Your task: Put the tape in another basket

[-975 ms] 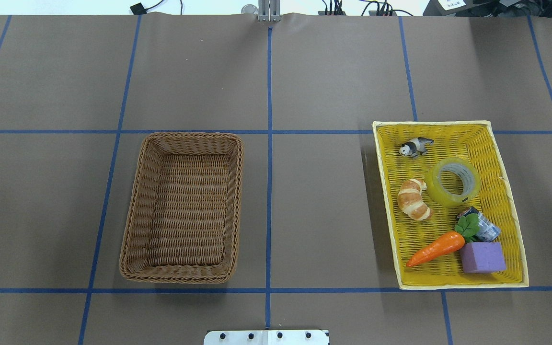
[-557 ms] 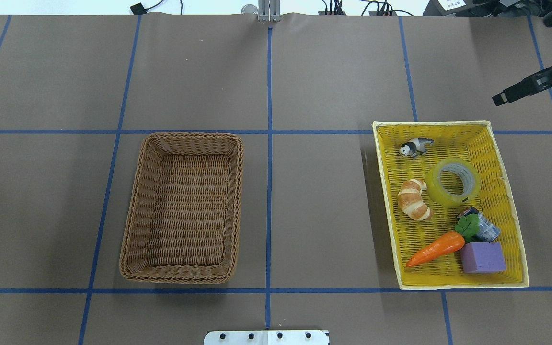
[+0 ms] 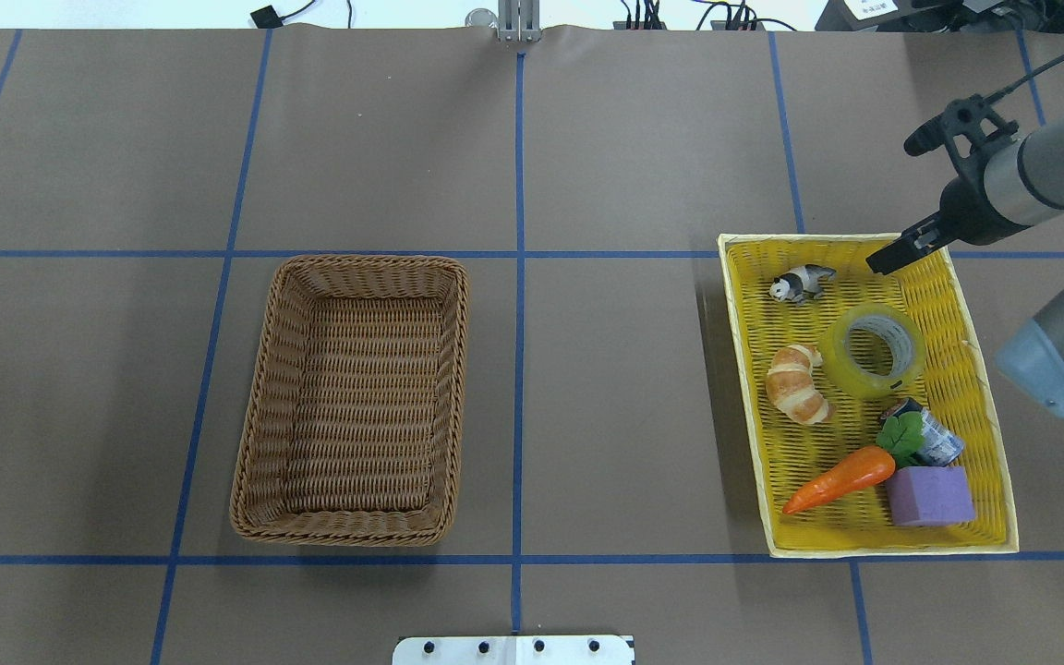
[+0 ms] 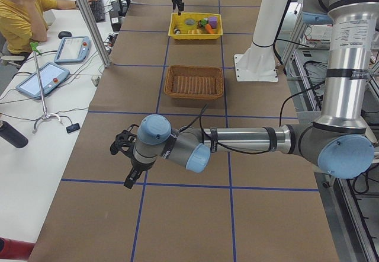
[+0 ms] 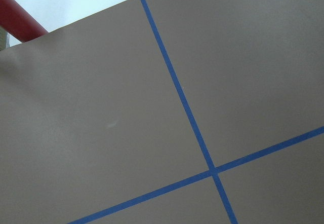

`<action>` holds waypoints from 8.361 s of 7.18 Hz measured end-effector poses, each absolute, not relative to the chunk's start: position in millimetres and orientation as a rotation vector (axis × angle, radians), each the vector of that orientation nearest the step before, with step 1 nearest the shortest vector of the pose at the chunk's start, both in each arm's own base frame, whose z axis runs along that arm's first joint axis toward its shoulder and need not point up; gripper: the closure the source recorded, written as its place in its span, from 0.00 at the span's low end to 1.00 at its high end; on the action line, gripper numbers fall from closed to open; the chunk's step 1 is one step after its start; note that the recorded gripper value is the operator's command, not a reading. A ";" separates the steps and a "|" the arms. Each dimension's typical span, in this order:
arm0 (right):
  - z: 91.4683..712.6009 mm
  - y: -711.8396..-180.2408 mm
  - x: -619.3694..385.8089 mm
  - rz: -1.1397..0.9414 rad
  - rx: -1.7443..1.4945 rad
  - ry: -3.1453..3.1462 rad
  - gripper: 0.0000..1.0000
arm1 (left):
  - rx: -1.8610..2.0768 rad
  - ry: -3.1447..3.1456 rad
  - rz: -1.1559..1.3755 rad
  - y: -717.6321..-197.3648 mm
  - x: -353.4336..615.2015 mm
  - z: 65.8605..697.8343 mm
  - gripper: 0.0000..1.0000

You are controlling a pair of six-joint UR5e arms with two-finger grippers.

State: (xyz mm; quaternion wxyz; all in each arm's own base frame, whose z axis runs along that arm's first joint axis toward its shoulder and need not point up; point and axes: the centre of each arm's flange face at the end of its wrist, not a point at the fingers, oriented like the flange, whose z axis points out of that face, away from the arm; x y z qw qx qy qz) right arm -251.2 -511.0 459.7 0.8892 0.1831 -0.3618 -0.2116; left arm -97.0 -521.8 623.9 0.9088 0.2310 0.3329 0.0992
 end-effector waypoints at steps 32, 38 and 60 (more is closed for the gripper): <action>96.0 -467.9 -495.7 0.062 0.668 -1.218 1.00 | 0.490 1.716 0.097 -500.0 328.2 260.8 0.00; 88.5 -461.2 -504.9 0.044 0.665 -1.227 1.00 | 0.479 1.726 0.113 -492.6 336.8 257.9 0.29; 386.1 -603.5 -128.2 -0.280 0.319 -0.716 0.00 | 0.335 1.639 0.026 -415.5 394.2 420.3 0.01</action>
